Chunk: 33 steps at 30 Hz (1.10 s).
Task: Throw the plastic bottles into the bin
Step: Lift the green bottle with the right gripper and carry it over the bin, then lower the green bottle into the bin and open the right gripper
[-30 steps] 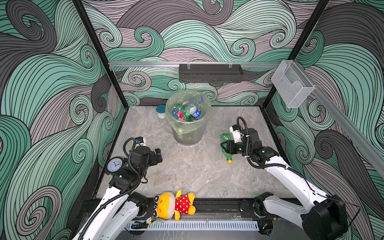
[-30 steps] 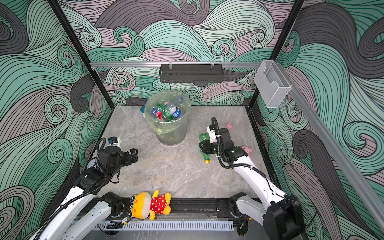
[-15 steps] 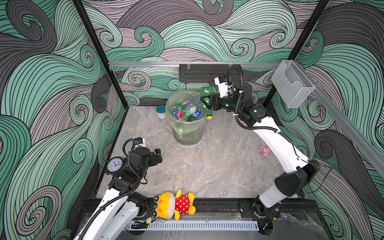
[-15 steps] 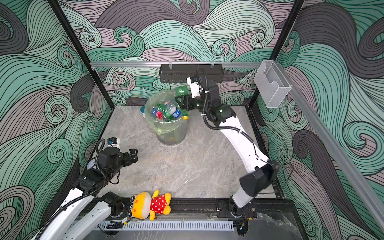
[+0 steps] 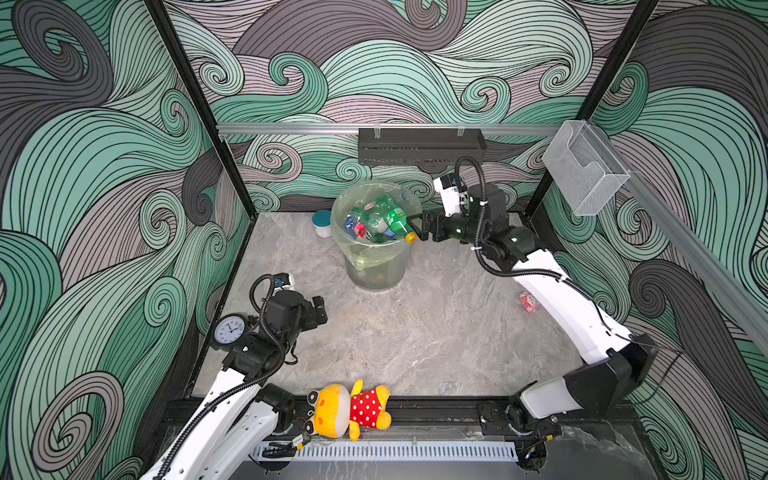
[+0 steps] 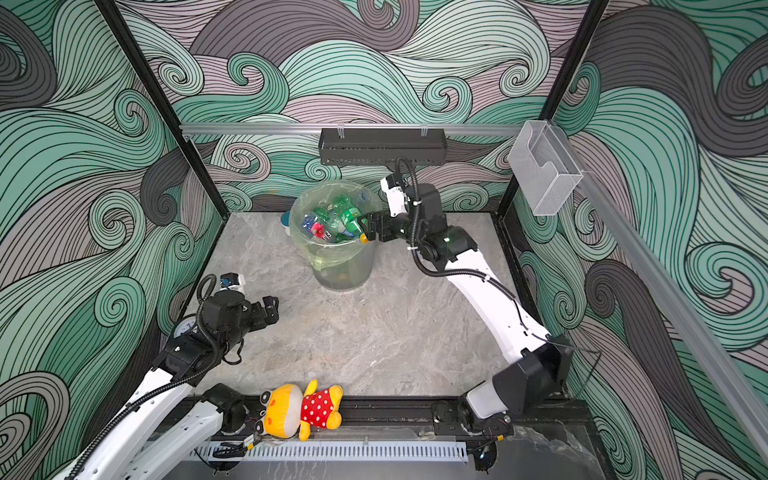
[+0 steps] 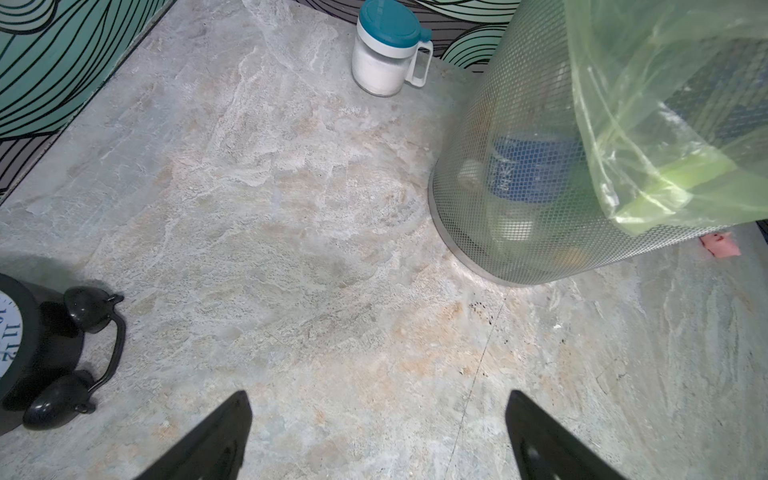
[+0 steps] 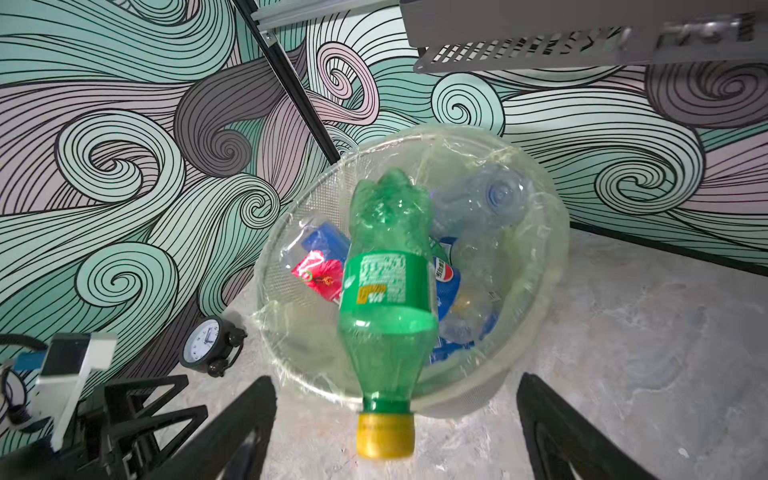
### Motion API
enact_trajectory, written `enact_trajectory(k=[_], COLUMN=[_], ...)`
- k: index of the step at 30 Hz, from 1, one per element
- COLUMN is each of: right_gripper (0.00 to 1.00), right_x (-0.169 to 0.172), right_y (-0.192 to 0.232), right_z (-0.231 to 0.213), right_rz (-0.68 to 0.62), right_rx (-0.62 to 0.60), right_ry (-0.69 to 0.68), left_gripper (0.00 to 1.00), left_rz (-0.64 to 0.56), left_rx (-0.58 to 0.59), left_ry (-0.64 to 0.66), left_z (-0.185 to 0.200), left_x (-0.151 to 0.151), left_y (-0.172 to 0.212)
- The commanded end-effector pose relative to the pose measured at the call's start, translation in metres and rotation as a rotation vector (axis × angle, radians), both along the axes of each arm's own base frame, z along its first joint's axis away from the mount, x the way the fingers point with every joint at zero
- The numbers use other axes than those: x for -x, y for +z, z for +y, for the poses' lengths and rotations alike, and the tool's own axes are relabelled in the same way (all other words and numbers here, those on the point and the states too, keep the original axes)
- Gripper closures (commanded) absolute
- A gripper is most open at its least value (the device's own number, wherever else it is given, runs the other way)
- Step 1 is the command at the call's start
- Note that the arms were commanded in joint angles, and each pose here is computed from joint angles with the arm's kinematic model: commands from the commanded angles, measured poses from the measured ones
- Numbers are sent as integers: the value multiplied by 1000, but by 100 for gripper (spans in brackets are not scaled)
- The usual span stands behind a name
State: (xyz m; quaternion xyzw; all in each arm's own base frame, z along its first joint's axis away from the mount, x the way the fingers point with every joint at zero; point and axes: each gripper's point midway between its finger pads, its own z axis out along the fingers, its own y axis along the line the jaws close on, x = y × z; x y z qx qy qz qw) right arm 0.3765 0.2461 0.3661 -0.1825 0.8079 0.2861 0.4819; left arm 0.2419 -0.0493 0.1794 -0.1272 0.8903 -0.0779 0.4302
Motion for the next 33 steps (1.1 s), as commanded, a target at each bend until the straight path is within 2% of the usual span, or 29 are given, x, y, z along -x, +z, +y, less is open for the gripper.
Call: enact_trajectory(k=[1, 7, 15, 22, 30, 33], right_gripper=[10, 14, 29, 46, 52, 58], right_x=[4, 20, 35, 33, 16, 5], right_y=[10, -3, -25, -46, -52, -57], right_z=[-22, -29, -17, -9, 11, 15], right_rz=[-57, -32, 30, 72, 79, 88], right_rx=[7, 41, 37, 26, 13, 18], right_ry=[-60, -30, 58, 72, 86, 77], left_gripper=[3, 3, 3, 3, 3, 3], left_rz=[-13, -18, -17, -16, -20, -22], left_rx=[12, 11, 6, -2, -8, -17], left_ry=[-7, -11, -6, -2, -3, 0], left_z=[-4, -6, -3, -1, 1, 3], left_x=[-7, -11, -9, -5, -3, -1], left_y=[3, 5, 5, 4, 6, 7])
